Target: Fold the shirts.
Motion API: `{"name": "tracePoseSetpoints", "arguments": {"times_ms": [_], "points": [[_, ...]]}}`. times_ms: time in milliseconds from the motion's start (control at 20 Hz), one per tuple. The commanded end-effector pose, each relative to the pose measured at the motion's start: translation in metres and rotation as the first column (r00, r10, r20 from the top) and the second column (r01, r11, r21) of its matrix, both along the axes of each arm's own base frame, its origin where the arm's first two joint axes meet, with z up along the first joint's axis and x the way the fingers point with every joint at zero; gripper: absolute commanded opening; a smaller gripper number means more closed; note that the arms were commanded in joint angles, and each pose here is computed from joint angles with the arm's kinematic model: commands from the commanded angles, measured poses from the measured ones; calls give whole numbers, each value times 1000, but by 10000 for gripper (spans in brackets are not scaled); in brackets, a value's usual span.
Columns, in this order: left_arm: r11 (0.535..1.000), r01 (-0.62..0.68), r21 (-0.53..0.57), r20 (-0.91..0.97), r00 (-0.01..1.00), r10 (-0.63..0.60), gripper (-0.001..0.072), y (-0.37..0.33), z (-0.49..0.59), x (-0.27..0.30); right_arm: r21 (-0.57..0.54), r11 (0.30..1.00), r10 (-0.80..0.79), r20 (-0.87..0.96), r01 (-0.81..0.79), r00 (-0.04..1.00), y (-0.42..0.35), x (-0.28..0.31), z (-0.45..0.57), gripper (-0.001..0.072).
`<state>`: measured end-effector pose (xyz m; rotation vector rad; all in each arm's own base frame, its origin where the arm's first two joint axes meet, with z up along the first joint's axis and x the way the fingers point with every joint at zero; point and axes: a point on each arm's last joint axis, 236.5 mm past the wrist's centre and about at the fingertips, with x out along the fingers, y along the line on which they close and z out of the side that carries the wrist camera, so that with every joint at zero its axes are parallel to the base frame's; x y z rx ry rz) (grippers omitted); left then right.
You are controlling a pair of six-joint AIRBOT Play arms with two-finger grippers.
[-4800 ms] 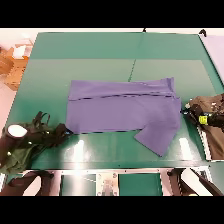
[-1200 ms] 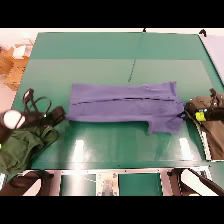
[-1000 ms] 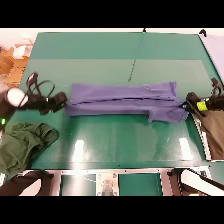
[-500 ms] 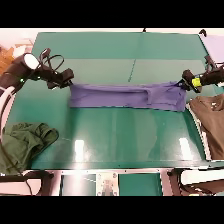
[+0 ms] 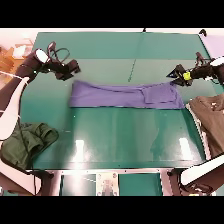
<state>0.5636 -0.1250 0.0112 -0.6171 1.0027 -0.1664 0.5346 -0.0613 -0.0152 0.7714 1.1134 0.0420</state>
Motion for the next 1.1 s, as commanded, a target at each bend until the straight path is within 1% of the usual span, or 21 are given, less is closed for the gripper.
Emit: {"name": "tracePoseSetpoints", "arguments": {"times_ms": [0,50,100,150,250,300,350,400,450,600,650,750,900,1050], "points": [[997,-65,-48,85,994,69,668,27,33,30,-20,999,-37,73,39,997,-38,16,26,551],[997,-57,-48,48,997,59,668,41,38,23,-28,1000,-12,69,14,998,-51,7,33,553],[998,-46,-48,2,999,46,667,53,40,14,-20,1000,2,44,-1,999,-61,-6,34,582],[998,-34,-50,-46,998,31,667,64,40,3,-2,1000,9,7,-9,1000,-70,-20,29,600],[998,-21,-56,-111,994,15,666,75,37,-12,31,999,43,-56,-41,998,-80,-43,10,614],[998,-13,-58,-133,991,5,635,75,35,-17,47,997,66,-81,-62,995,-80,-51,-1,614],[998,-5,-59,-145,989,-3,394,74,34,-20,66,993,100,-106,-93,989,-77,-58,-15,615],[998,6,-62,-144,989,-14,83,69,34,-21,85,989,133,-126,-122,983,-74,-64,-26,653],[998,26,-61,-133,991,-34,25,64,35,-21,101,984,160,-141,-147,977,-71,-67,-37,654],[993,70,-95,-107,991,-80,24,49,41,-21,152,969,219,-153,-196,964,-61,-70,-66,663],[991,70,-116,-103,991,-82,23,46,44,-20,188,958,248,-156,-217,956,-55,-73,-72,692],[986,79,-145,-92,991,-93,23,40,49,-20,243,935,302,-166,-258,939,-45,-82,-86,692],[974,118,-192,-53,990,-130,23,28,59,-19,333,896,348,-121,-293,929,-25,-81,-91,692],[965,135,-224,-32,989,-146,24,21,66,-18,330,889,372,-115,-318,921,-13,-77,-94,691]]}}
